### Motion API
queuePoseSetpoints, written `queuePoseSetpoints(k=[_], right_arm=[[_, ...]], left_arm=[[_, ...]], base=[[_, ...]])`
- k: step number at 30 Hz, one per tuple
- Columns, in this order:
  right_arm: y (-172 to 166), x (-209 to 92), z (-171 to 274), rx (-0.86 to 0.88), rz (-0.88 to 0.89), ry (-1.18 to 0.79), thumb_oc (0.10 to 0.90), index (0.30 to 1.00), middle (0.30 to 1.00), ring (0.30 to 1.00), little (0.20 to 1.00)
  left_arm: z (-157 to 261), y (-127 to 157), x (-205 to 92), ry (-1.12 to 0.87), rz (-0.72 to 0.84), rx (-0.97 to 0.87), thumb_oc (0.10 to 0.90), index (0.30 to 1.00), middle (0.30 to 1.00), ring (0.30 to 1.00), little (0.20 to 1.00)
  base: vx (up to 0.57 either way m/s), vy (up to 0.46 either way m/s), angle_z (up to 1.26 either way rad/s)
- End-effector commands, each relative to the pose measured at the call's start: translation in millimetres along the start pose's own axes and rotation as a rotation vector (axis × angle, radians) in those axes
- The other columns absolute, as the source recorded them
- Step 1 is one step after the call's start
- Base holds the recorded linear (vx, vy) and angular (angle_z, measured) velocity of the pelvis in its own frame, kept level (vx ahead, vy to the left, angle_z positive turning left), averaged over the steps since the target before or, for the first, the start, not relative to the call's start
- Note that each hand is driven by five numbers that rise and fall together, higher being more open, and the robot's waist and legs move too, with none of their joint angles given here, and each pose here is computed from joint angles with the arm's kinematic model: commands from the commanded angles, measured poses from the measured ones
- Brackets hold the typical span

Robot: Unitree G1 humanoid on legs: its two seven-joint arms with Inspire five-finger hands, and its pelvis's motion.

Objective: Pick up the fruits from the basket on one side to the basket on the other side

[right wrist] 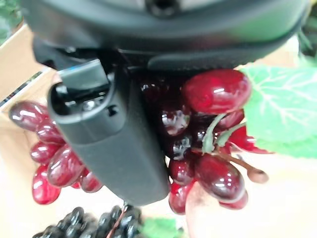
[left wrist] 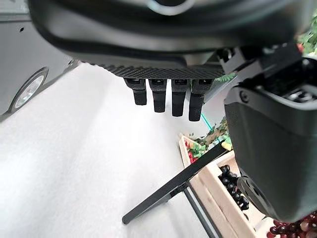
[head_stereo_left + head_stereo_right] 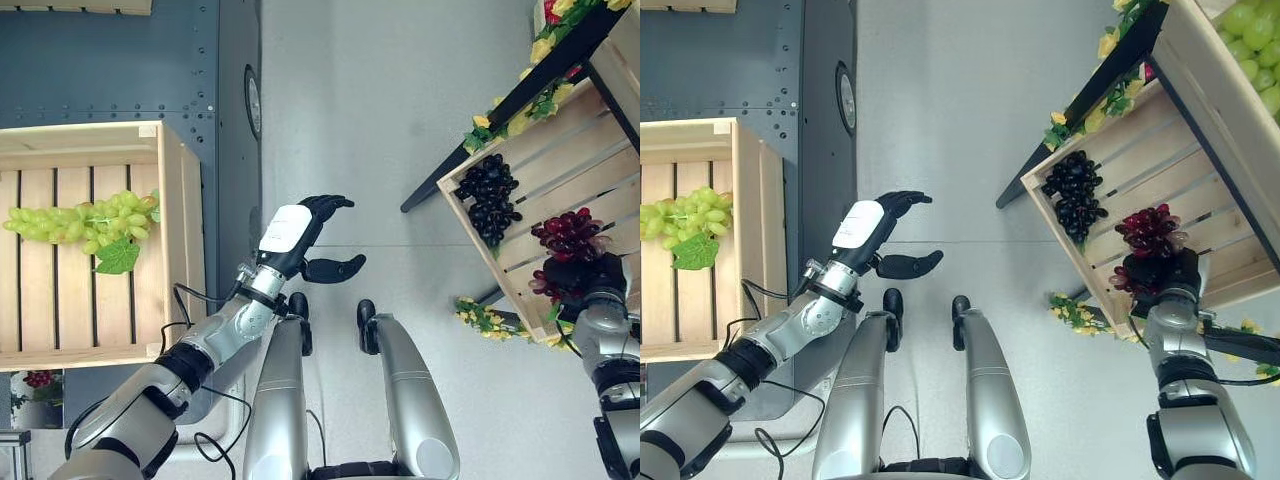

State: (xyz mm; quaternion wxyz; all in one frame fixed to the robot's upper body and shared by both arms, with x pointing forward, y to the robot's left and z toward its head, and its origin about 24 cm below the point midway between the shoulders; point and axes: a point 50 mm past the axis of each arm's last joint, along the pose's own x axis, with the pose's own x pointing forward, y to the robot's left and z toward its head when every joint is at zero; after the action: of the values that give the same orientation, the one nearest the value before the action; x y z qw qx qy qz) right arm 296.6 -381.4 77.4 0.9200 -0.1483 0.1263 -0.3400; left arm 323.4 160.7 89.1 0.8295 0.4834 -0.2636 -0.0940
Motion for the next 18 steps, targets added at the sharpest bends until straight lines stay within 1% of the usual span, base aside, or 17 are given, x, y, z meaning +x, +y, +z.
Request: queuePoseSetpoints(k=[1, 5, 12, 18], right_arm=[[-69.5, 12.2, 57.6, -0.079, -0.24, -0.158, 0.4, 0.3, 0.3, 0.3, 0.3], [-73.2, 13.8, 62.7, -0.084, -0.238, -0.153, 0.4, 0.3, 0.3, 0.3, 0.3], [-69.6, 13.9, 67.9, -0.083, -0.231, -0.18, 0.4, 0.3, 0.3, 0.3, 0.3], [-64.8, 12.7, 74.1, -0.055, -0.227, -0.226, 0.4, 0.3, 0.3, 0.3, 0.3]], left_arm=[[32.4, 21.9, 13.0, -0.185, 0.119, -0.109, 0.8, 0.9, 0.9, 0.9, 0.9], [31.8, 26.6, 12.7, -0.194, 0.125, -0.1, 0.8, 0.9, 0.9, 0.9, 0.9], [30.4, 36.6, 14.6, -0.206, 0.12, -0.093, 0.8, 0.9, 0.9, 0.9, 0.9], [30.5, 33.0, 11.6, -0.206, 0.104, -0.099, 0.8, 0.9, 0.9, 0.9, 0.9]], base=[[0.0, 0.0, 0.0], [0.01, -0.024, -0.01], [0.01, -0.052, 0.0], [0.0, -0.021, 0.0]])
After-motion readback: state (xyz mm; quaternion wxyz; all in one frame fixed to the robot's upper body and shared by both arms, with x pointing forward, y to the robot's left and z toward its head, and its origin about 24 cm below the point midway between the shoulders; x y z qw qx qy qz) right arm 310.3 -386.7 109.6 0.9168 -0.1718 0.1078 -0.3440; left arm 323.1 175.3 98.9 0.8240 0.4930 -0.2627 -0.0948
